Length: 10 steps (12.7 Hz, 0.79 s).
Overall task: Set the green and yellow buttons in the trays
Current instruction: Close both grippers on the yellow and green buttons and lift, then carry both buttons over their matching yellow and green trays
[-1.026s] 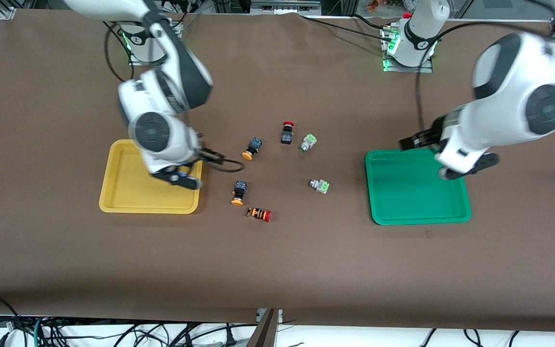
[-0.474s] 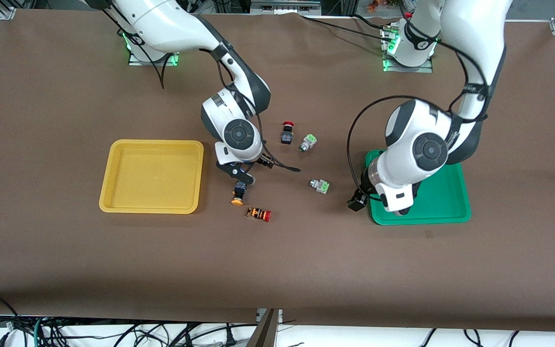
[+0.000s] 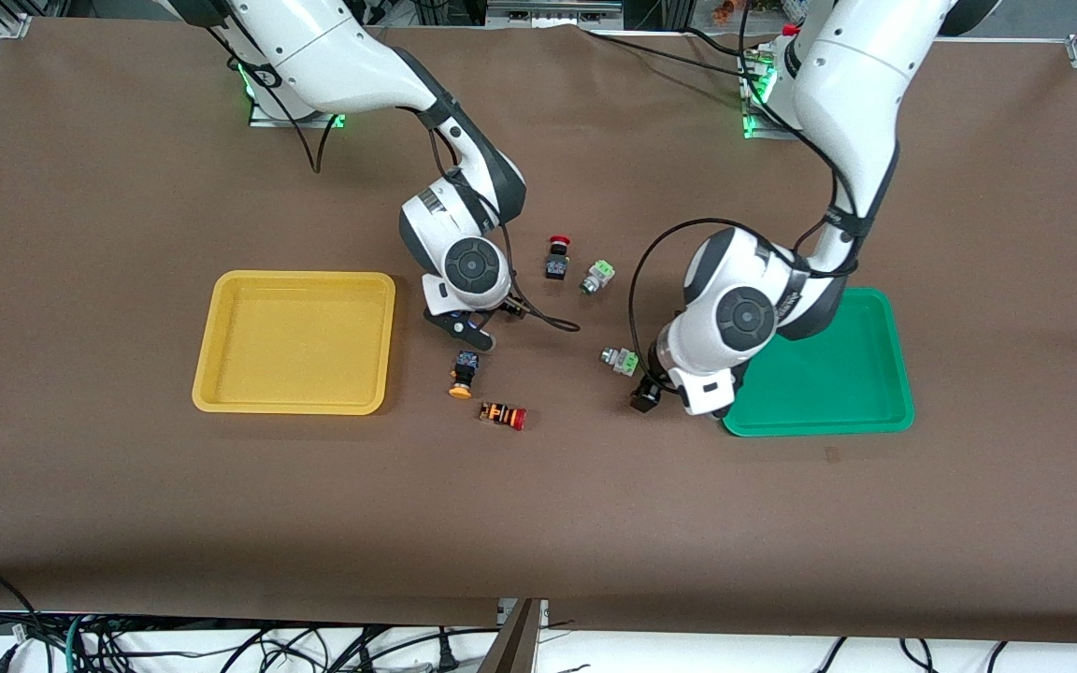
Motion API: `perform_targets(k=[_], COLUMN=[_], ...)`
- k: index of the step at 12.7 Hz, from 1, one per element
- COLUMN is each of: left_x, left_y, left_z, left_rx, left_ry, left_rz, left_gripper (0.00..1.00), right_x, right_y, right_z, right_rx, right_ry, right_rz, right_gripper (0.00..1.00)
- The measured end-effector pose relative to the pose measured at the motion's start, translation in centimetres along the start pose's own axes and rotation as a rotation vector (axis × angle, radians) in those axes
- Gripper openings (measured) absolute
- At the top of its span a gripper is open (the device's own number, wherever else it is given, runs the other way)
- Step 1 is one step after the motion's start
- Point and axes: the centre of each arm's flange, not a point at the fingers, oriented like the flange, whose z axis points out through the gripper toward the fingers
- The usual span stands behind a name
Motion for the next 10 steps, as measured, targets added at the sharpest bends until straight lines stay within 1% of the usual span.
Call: perform_targets(k=[1,4,5,6,7,8,10], left_x=[-0.4,-1.8,-2.4,-2.8,-2.8,-2.6,-2.5], left_y=[-0.2,-0.7,-0.9,-0.9,-0.9,-0.8,-0.6], left_z=[1.0,4.1,5.1,5.7,6.1,6.1,5.8], left_rx=[0.014,0.059,0.064,0.061,0.059,0.052,0.05], left_ry=[-0.001,-0.002,-0.002,0.0,0.002,0.004,0.005], left_rz=[0.002,-0.001,-0.004,-0.005,-0.011,-0.013,-0.014], left_gripper=[1.0,1.0,1.0,0.91,0.79,0.66,0.43], right_x=[-0.5,-1.3,-1.3,-1.1,-0.2,1.7,7.7], right_y=[0.0,-0.2,-0.1,0.1,0.7,2.0,6.2], right_z=[0.3,-0.2,-0.4,-0.9,-1.9,-3.4,-6.7], right_rx=[-0.005,0.003,0.004,0.0,-0.011,-0.026,-0.068], right_ry=[-0.005,-0.005,-0.004,-0.003,0.001,0.011,0.022], right_rz=[-0.006,-0.024,-0.044,-0.075,-0.11,-0.141,-0.207], right_gripper=[0.9,0.51,0.41,0.41,0.41,0.41,0.41])
